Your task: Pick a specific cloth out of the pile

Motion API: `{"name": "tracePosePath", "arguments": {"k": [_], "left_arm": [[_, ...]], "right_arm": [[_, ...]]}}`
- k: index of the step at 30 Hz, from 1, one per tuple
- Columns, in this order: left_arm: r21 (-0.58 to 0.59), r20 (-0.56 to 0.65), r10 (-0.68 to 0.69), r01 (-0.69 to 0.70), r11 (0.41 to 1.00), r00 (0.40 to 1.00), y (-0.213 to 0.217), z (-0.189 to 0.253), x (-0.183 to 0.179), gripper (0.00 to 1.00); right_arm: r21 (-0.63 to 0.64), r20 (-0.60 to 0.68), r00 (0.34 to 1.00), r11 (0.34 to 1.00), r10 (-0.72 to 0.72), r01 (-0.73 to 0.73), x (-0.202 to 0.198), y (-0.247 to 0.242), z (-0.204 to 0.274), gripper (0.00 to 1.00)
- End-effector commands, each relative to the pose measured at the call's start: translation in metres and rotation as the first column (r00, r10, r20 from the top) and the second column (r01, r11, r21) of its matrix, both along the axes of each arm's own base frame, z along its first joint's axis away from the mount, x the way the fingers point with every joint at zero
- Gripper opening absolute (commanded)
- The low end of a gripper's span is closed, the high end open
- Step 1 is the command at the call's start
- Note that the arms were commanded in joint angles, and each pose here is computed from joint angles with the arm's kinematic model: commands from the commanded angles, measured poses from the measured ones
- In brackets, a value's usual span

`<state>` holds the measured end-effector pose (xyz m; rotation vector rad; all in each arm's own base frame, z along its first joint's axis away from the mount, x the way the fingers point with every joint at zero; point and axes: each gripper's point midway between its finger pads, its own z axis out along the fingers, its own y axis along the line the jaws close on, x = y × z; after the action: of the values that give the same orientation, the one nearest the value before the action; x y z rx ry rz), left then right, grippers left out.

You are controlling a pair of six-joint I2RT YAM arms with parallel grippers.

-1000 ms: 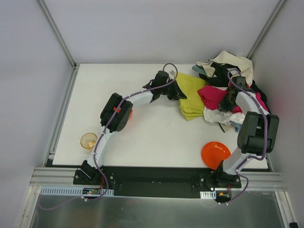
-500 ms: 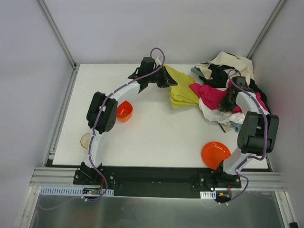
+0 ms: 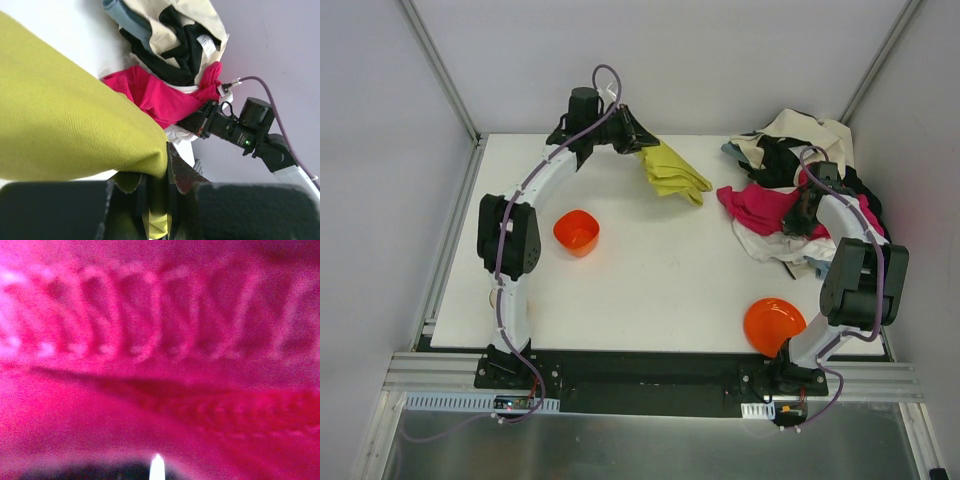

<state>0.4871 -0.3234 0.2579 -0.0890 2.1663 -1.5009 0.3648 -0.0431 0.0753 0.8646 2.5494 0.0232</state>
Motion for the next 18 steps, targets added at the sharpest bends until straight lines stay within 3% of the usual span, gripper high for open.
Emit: {"name": "tracePosePath", "arguments": {"k": [1,18], "left_arm": [[-0.093,0.322,-0.037,0.071,0.993,0.946,0.022,0.133,-0.025,0.0],[-0.107,0.389,0.087,-0.049,0.993,0.917,0.097,0.164,0.027,0.0]], "right_arm": [[-0.049,0.04,0.999,0.998,-0.03,0.032,-0.003,-0.015,0.016,0.01],[-0.04,0.04,0.999,0.999,-0.017,0.019,-0.002,-0.013,0.015,0.01]]}}
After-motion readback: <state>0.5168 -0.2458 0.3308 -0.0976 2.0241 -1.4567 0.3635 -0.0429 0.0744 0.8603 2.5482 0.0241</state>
